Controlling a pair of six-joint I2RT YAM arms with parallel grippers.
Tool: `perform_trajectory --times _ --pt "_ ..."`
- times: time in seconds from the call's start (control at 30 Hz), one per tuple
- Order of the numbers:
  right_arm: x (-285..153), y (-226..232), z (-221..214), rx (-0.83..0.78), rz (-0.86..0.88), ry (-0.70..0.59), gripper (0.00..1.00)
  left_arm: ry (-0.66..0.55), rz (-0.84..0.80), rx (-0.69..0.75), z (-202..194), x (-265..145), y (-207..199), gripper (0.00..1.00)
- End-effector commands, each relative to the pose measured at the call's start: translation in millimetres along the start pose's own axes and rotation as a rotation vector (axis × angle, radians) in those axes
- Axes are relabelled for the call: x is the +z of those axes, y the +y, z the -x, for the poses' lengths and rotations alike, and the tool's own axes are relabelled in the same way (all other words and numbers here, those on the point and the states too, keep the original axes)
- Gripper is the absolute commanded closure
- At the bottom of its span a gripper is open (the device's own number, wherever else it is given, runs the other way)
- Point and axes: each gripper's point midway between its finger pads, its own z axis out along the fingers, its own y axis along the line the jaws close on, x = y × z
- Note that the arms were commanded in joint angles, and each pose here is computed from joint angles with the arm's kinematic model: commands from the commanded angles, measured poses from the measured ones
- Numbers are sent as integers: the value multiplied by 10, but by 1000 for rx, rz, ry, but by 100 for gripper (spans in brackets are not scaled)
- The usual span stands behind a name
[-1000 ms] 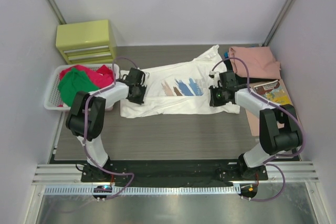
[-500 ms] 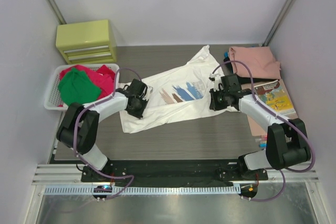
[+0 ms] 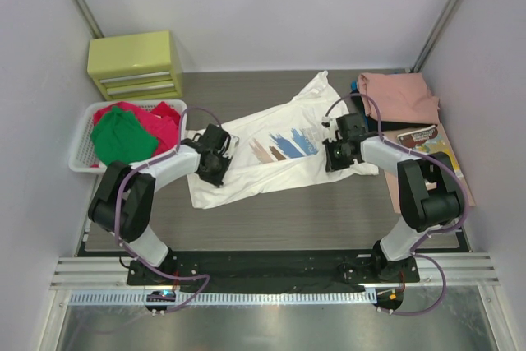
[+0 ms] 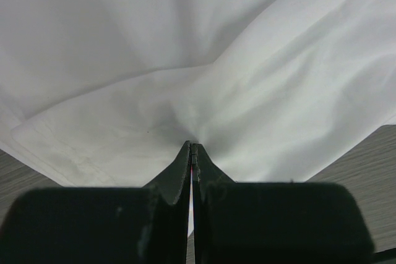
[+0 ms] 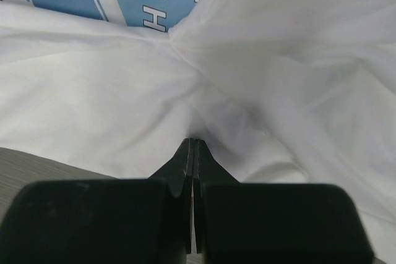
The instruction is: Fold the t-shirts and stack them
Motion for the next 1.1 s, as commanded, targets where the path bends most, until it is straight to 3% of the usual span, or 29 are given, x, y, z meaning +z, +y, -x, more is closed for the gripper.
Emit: perform_trajectory --times 0.0,0.53,0.67,0.77,0.83,0.97,1.03,1.07 --pt "-39 45 -126 -15 19 59 99 -34 7 27 26 -69 13 100" --pt "-227 676 -227 -138 186 72 99 -55 64 22 83 -83 111 100" --pt "-401 618 88 -199 135 -102 99 -113 81 28 236 -174 137 100" --pt "-856 614 431 -280 75 -357 99 -272 120 37 578 -473 201 100" --pt "-1039 608 493 -300 56 -441 99 -398 134 41 773 -760 216 100" --pt "-1471 532 621 -332 -22 -586 99 -516 197 84 937 -1037 318 100" --pt "-1571 433 712 -326 -88 -627 99 -519 240 94 1021 -1062 395 78" --pt "-1593 363 744 -320 -127 -630 99 -505 248 103 1032 -1058 409 61"
